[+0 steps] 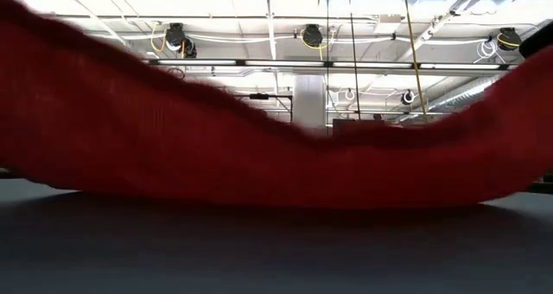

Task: Roll towel
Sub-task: Roll the red towel

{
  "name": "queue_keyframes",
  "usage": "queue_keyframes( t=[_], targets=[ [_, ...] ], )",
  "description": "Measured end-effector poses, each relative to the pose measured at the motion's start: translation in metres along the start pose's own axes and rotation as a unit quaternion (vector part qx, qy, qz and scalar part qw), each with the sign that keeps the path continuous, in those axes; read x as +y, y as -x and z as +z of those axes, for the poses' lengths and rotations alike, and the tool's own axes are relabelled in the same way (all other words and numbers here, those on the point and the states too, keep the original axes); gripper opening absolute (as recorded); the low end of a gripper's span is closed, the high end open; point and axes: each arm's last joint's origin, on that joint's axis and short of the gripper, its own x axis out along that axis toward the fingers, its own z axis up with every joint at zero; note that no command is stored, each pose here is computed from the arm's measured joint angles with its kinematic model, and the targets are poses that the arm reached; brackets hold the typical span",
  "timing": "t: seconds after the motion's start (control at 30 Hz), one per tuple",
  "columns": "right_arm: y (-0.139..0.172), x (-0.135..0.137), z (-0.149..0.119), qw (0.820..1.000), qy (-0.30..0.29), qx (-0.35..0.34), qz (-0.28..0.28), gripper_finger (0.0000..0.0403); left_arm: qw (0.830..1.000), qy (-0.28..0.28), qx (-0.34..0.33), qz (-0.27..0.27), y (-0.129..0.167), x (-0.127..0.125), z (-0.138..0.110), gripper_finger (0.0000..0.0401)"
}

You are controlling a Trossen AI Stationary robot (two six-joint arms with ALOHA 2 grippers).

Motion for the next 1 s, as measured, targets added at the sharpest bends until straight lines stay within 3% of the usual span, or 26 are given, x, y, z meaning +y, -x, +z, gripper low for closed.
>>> queue_keyframes(
  t=[0.2, 0.47, 0.8, 1.0],
  targets=[
    [0.009, -0.004, 0.014, 0.999, 0.015, -0.03, 0.0, 0.0, 0.998, -0.05, 0.029, 0.019, 0.014, 0.019, 0.009, 0.0004],
    [0.0, -0.031, 0.034, 0.981, 0.112, -0.082, -0.137, 0.0, 0.987, -0.062, -0.003, 0.148, 0.015, 0.06, 0.028, 0.0004],
    [-0.022, -0.095, 0.053, 0.944, 0.145, -0.008, -0.295, 0.0, 0.956, -0.041, 0.039, 0.288, -0.029, 0.11, 0.047, 0.0004],
    [-0.028, -0.126, 0.062, 0.928, 0.162, 0.042, -0.334, 0.0, 0.934, -0.031, 0.069, 0.35, -0.047, 0.137, 0.06, 0.0005]
  ],
)
